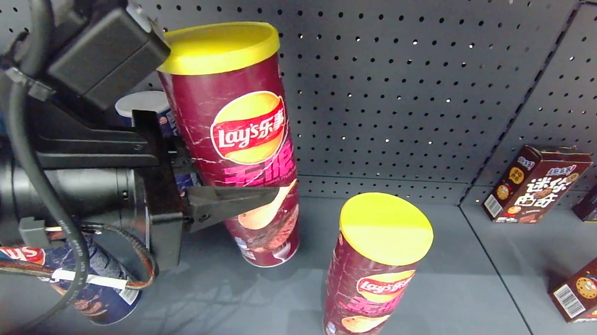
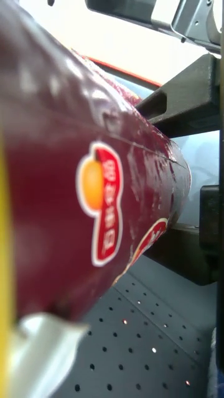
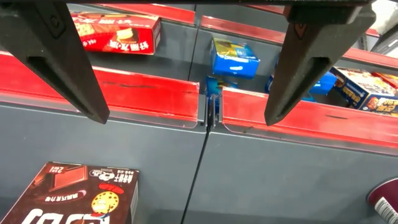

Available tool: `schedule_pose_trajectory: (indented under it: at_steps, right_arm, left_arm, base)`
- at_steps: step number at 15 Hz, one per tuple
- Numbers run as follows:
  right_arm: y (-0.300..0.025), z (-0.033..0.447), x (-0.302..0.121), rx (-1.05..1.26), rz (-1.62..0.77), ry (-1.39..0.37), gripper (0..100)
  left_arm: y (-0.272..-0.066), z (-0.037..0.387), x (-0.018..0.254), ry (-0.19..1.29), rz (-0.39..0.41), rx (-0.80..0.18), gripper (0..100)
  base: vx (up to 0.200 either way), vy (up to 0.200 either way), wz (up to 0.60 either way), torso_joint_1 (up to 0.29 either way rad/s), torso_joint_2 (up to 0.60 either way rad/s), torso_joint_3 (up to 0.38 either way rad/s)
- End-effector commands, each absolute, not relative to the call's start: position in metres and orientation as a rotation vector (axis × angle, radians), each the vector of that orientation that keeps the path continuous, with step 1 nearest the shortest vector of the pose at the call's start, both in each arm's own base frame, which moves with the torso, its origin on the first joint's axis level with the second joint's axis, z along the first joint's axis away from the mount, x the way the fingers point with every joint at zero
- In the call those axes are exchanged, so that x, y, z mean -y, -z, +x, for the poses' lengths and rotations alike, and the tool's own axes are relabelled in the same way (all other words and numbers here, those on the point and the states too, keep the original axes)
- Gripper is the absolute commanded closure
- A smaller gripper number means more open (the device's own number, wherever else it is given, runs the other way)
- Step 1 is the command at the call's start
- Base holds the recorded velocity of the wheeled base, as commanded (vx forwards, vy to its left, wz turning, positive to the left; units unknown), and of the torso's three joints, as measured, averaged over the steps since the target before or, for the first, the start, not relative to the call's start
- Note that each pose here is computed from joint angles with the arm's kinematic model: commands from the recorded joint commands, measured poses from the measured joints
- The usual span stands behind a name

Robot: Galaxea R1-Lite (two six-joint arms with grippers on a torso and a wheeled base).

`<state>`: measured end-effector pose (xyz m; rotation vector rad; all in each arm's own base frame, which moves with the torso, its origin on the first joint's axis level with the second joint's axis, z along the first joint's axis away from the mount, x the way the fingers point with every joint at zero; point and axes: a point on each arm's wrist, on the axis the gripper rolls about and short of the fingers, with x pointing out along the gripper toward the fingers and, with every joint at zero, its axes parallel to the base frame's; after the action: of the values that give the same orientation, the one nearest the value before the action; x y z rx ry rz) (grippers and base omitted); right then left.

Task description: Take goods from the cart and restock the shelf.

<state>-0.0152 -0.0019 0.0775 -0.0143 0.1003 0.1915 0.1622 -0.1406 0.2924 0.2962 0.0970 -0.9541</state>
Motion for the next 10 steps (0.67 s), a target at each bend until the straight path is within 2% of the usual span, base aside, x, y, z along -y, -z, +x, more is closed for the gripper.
schedule_pose_trajectory:
  at_steps: [1,4,7,8,10]
  right_arm:
    - [-0.078,-0.015,0.002,-0.102,-0.015,-0.192,0]
    - [-0.078,-0.015,0.002,-0.102,-0.015,-0.192,0]
    - [-0.078,-0.015,0.002,-0.102,-0.015,-0.192,0]
    - [-0.078,-0.015,0.002,-0.102,-0.015,-0.192,0]
    - [-0.078,-0.015,0.002,-0.102,-0.015,-0.192,0]
  left_arm:
    - [-0.290,0.174,0.150,0.957,0.299,-0.119,100]
    - [-0.286,0.196,0.157,0.928,0.305,-0.143,100]
    - [-0.276,0.210,0.160,0.920,0.349,-0.163,100]
    - [-0.270,0.223,0.163,0.916,0.391,-0.169,100]
    - [-0.273,0.232,0.170,0.919,0.389,-0.160,100]
  base:
    - [0.000,0.000,0.00,0.000,0.00,0.000]
    - [0.000,0.000,0.00,0.000,0.00,0.000]
    - [0.000,0.000,0.00,0.000,0.00,0.000]
    - [0.000,0.000,0.00,0.000,0.00,0.000]
    - [0.000,0.000,0.00,0.000,0.00,0.000]
